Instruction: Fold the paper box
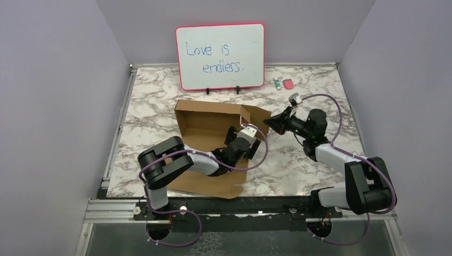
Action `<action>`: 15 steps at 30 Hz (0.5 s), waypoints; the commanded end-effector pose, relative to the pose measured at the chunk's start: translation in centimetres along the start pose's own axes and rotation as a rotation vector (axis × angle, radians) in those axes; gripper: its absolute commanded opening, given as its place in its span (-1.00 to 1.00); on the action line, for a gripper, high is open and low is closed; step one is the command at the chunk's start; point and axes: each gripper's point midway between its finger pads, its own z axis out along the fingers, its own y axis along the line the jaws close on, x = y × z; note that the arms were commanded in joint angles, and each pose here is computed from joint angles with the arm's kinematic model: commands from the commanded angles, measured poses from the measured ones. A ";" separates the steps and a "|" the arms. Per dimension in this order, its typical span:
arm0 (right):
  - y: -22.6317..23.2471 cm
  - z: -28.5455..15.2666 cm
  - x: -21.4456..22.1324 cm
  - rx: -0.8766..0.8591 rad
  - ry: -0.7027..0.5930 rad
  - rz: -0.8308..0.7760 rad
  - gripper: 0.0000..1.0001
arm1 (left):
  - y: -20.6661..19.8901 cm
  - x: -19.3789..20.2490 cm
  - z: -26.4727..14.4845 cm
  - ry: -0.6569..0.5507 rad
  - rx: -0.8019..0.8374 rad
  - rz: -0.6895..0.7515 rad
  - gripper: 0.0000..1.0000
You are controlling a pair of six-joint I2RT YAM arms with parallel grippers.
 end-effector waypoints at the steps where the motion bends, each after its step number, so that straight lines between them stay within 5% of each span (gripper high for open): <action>1: 1.2 0.2 -2.1 -0.060 -0.048 -0.062 -0.78 | -0.2 -1.4 1.0 -0.069 -0.059 0.032 0.78; 15: 2.1 -0.1 -2.1 -0.097 -0.043 -0.098 -0.78 | 4.2 -2.9 -0.4 -0.133 -0.245 -0.016 0.30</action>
